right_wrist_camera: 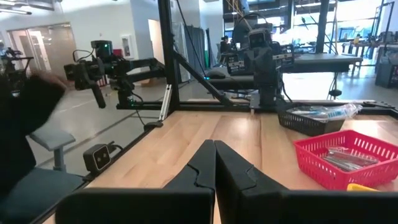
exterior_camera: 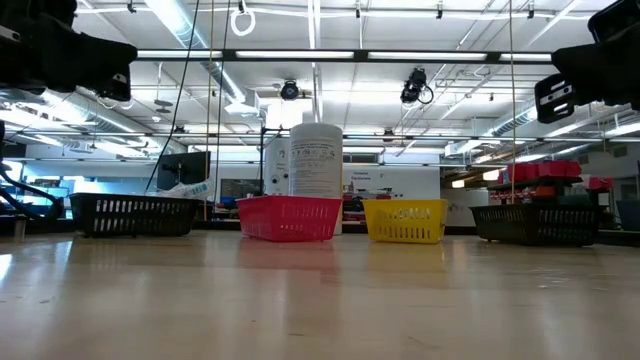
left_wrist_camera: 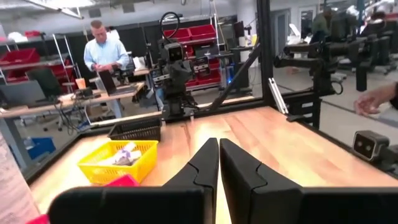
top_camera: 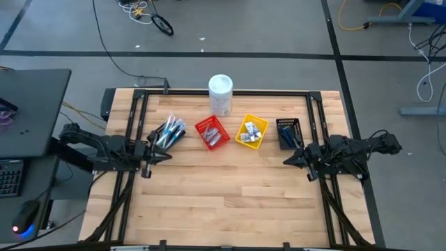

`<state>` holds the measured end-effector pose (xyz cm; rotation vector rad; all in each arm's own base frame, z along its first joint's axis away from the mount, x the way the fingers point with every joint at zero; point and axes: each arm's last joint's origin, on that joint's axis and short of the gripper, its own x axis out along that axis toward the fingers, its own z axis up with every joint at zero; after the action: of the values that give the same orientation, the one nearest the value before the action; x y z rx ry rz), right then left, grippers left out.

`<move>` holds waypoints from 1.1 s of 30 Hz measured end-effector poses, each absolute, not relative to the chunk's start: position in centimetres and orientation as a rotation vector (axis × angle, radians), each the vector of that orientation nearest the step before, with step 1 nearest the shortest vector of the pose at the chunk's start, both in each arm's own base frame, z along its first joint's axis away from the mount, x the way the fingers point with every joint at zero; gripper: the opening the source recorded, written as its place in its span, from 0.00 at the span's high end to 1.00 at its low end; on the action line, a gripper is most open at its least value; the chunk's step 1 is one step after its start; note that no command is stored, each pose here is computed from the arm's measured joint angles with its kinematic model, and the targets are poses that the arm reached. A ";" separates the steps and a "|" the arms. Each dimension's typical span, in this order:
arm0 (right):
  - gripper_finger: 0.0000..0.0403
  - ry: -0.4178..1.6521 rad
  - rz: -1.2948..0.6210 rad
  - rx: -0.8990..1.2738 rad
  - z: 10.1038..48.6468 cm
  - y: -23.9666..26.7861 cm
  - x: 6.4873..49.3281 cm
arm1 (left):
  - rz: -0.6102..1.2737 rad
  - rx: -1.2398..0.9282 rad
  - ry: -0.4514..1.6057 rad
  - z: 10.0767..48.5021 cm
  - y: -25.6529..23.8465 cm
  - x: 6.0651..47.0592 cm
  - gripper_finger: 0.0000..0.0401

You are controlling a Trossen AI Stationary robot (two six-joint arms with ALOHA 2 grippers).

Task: Pick & Place Travel size toiletries
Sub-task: Return to Home Position

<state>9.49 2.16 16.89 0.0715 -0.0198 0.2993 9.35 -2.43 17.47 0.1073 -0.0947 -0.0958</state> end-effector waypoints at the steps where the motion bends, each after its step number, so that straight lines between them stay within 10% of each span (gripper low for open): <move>1: 1.00 -0.020 0.299 0.072 16.9 2.2 9.5 | -0.095 0.119 -0.095 17.5 -2.4 9.4 0.94; 33: 1.00 -0.020 0.299 0.072 16.9 2.2 9.5 | -0.093 0.164 -0.096 17.4 -2.4 9.4 0.95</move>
<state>9.49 2.15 16.90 0.0719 -0.0203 0.2993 9.36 -2.43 17.44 0.1636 -0.0964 -0.0933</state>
